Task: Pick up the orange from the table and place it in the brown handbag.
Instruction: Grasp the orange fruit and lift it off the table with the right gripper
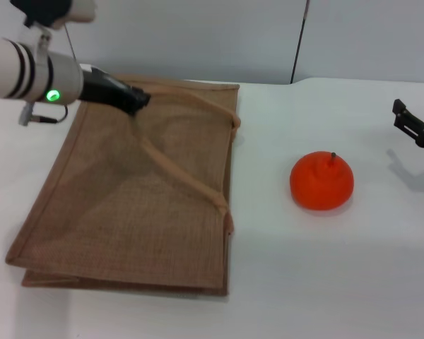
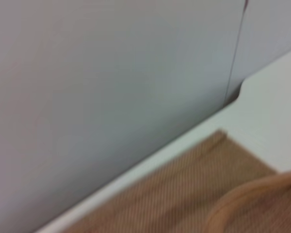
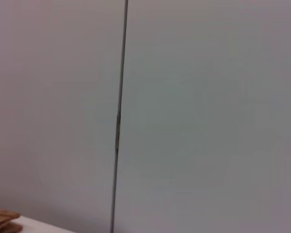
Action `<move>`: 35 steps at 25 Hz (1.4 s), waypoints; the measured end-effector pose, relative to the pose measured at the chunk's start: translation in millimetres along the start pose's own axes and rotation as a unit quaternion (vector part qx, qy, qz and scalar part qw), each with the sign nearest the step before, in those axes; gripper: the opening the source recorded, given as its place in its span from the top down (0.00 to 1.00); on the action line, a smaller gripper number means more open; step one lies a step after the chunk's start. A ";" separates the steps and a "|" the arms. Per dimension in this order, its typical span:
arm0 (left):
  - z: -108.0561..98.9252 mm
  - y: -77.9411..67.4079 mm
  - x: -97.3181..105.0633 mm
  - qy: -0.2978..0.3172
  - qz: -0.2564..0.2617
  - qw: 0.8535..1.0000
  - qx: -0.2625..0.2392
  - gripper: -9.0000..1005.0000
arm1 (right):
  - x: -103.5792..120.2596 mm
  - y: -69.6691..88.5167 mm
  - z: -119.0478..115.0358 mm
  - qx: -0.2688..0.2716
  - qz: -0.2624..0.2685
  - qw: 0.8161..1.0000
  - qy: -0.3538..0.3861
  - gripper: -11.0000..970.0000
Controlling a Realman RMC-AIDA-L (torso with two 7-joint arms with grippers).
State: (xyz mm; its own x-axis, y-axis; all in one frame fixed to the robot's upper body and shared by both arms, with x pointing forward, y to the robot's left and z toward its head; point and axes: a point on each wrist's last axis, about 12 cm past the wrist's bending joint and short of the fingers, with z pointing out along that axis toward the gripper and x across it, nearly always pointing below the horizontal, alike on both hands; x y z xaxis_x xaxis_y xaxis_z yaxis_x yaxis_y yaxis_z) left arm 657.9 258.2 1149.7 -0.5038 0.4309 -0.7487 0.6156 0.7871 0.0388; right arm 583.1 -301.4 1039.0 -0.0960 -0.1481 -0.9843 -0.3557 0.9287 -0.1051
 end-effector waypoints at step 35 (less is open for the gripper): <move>-121.4 -24.0 -86.4 -0.104 0.114 0.988 -0.020 0.87 | -31.5 12.4 -13.2 -0.242 -0.019 0.970 -0.024 0.09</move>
State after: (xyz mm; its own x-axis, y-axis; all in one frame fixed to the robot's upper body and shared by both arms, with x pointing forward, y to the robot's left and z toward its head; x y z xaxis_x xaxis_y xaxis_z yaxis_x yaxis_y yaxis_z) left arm 613.1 255.7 1293.8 -0.2171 0.5017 -0.8373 0.6713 0.6995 0.2451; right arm 569.5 -289.8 1070.6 -0.0354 -0.1532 -0.9876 -0.7535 0.6533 -0.0744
